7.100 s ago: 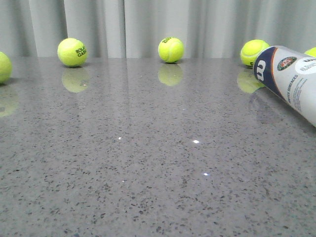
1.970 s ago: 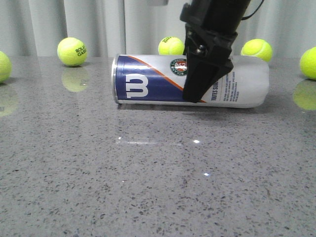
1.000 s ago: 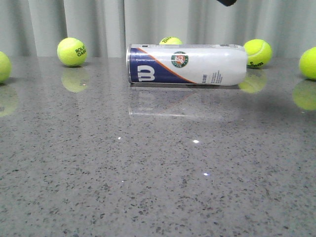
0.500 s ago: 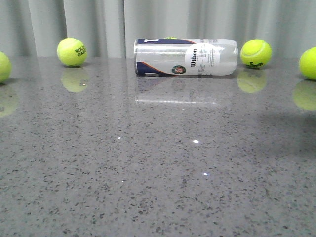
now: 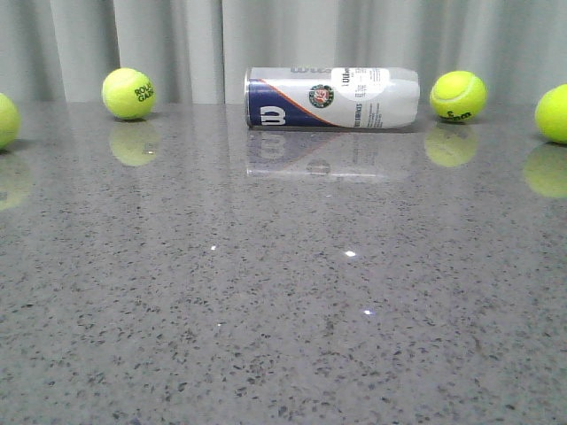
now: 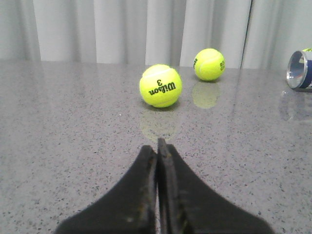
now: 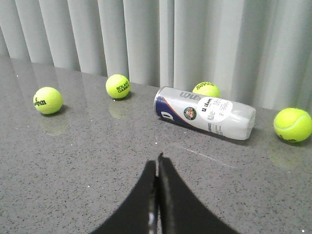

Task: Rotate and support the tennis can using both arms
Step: 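Release the can and raise the right gripper away from it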

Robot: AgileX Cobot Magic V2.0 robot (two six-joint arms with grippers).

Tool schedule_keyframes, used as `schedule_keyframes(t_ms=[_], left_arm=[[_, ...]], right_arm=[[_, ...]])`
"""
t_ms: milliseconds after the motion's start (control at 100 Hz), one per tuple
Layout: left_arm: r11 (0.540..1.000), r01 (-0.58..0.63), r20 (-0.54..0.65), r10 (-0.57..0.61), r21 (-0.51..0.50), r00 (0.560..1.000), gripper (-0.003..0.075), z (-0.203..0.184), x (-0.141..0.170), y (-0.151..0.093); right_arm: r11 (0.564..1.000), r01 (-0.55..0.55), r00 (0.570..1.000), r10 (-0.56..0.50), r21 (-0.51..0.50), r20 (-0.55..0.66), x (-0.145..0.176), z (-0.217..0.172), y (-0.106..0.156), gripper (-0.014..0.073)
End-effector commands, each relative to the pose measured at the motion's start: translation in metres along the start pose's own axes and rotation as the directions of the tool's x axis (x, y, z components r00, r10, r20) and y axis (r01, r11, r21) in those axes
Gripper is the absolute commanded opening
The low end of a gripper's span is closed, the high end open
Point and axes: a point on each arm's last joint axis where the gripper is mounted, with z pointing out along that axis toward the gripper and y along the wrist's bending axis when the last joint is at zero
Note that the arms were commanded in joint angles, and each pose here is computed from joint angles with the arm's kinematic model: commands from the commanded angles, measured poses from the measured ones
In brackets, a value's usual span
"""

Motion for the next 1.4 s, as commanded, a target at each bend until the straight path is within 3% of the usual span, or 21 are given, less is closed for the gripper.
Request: schedule_keyframes(t_ms=[0, 300, 410, 710, 1000, 1110, 1290, 1330, 1390], left_arm=[[1.000, 0.009, 0.097, -0.010, 0.006, 0.995, -0.0019, -0.001, 0.001, 0.000], [1.000, 0.008, 0.186, -0.010, 0.007, 0.982, -0.0019, -0.008, -0.034, -0.001], [1.000, 0.009, 0.169, -0.010, 0.005, 0.986, -0.0019, -0.010, -0.049, 0.000], [1.000, 0.012, -0.093, -0.013, -0.008, 0.996, -0.0019, -0.003, -0.098, 0.000], [0.997, 0.080, -0.410, -0.073, 0.002, 0.909, -0.0009, 0.045, -0.145, -0.005], [0.988, 0.122, -0.484, -0.063, 0.091, 0.873, 0.0126, 0.069, -0.157, -0.014], [0.930, 0.298, -0.573, -0.126, 0.217, 0.810, 0.0552, 0.116, -0.171, -0.034], [0.907, 0.354, -0.605, -0.152, 0.230, 0.782, 0.0595, 0.128, -0.171, -0.038], [0.873, 0.398, -0.646, -0.135, 0.281, 0.751, 0.0601, 0.144, -0.172, -0.045]], right_arm=[[1.000, -0.007, 0.990, 0.006, 0.010, 0.144, -0.007, -0.016, -0.001, -0.0060], [1.000, -0.002, 0.973, 0.001, 0.003, 0.231, 0.021, -0.042, -0.001, -0.0060], [1.000, -0.002, 0.973, 0.001, 0.003, 0.232, 0.022, -0.043, -0.001, -0.0060], [1.000, -0.002, 0.973, 0.001, 0.003, 0.231, 0.022, -0.043, -0.001, -0.0060], [1.000, -0.002, 0.973, 0.001, 0.003, 0.231, 0.022, -0.043, -0.001, -0.0060], [1.000, -0.002, 0.973, 0.001, 0.003, 0.231, 0.022, -0.043, -0.001, -0.0060], [1.000, -0.002, 0.973, 0.001, 0.003, 0.231, 0.022, -0.043, -0.001, -0.0060], [1.000, -0.002, 0.973, 0.001, 0.003, 0.231, 0.022, -0.043, -0.001, -0.0060], [1.000, -0.002, 0.973, 0.001, 0.003, 0.231, 0.022, -0.043, -0.001, -0.0060]])
